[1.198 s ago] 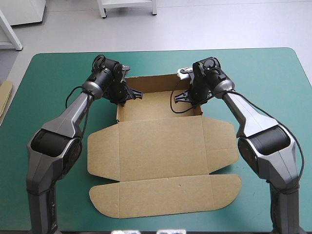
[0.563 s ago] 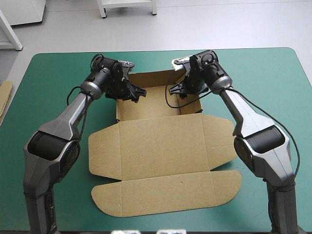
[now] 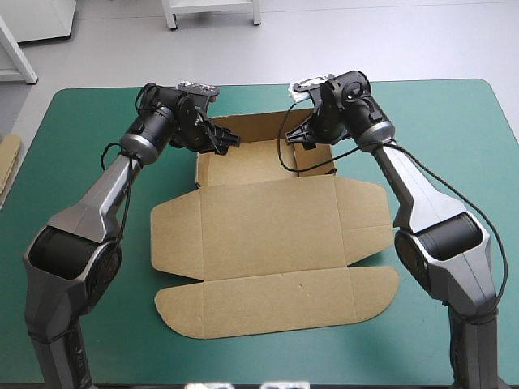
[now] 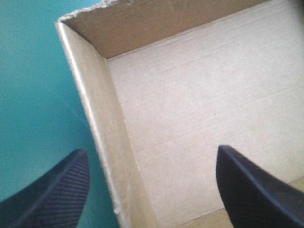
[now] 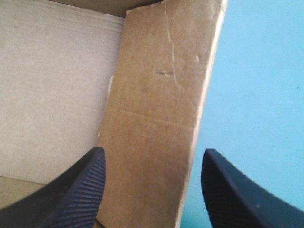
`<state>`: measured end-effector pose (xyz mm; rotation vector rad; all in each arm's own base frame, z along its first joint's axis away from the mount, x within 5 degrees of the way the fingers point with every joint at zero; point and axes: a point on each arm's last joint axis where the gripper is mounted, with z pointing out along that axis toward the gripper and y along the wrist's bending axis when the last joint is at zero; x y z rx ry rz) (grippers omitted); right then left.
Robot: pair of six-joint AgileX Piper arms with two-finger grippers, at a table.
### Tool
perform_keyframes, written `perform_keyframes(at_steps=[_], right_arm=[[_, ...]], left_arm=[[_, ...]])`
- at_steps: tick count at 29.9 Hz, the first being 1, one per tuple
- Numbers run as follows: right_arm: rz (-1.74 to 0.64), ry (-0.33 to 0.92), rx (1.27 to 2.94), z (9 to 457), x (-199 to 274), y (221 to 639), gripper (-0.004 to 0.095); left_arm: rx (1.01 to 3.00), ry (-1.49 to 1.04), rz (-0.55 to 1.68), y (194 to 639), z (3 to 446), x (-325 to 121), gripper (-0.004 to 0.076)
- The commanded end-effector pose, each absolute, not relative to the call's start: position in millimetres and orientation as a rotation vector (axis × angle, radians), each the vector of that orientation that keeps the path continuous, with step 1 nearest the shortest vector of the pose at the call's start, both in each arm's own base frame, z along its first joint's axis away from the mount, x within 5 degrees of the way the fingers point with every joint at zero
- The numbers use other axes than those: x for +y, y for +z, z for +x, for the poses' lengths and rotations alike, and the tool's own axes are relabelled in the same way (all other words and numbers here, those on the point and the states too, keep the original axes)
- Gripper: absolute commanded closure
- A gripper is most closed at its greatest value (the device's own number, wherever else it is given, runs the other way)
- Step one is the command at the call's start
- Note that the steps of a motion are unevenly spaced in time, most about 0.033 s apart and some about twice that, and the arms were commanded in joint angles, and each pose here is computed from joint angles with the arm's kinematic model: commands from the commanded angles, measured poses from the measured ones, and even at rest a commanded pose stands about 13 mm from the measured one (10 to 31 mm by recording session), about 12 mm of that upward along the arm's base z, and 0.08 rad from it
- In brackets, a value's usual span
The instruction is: Fold the box
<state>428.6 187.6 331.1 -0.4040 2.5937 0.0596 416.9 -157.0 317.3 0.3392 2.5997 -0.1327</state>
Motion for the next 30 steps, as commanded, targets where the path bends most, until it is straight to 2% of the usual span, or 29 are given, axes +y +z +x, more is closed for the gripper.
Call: perform_keyframes(at_steps=[1,7,12,17,23,30], right_arm=[[-0.377,0.081,2.441,408,176,389,0.0351],[-0.392,0.094,2.347,392,168,420,0.0359],[-0.406,0.103,2.327,381,164,430,0.0386],[-0.427,0.179,2.269,369,164,433,0.0418],[-0.419,0.167,2.199,356,156,426,0.0418],[-0.416,0.196,2.253,347,154,398,0.0418]], left_arm=[[2.423,-0.160,0.328,373,399,-151,0.0185],[2.330,-0.112,0.354,406,381,-140,0.0185],[2.277,-0.158,0.385,417,362,-137,0.0185],[2.197,-0.206,0.377,401,328,-126,0.0185],[2.080,-0.237,0.330,383,282,-108,0.0185],[1.983,-0.249,0.324,366,235,-90,0.0185]])
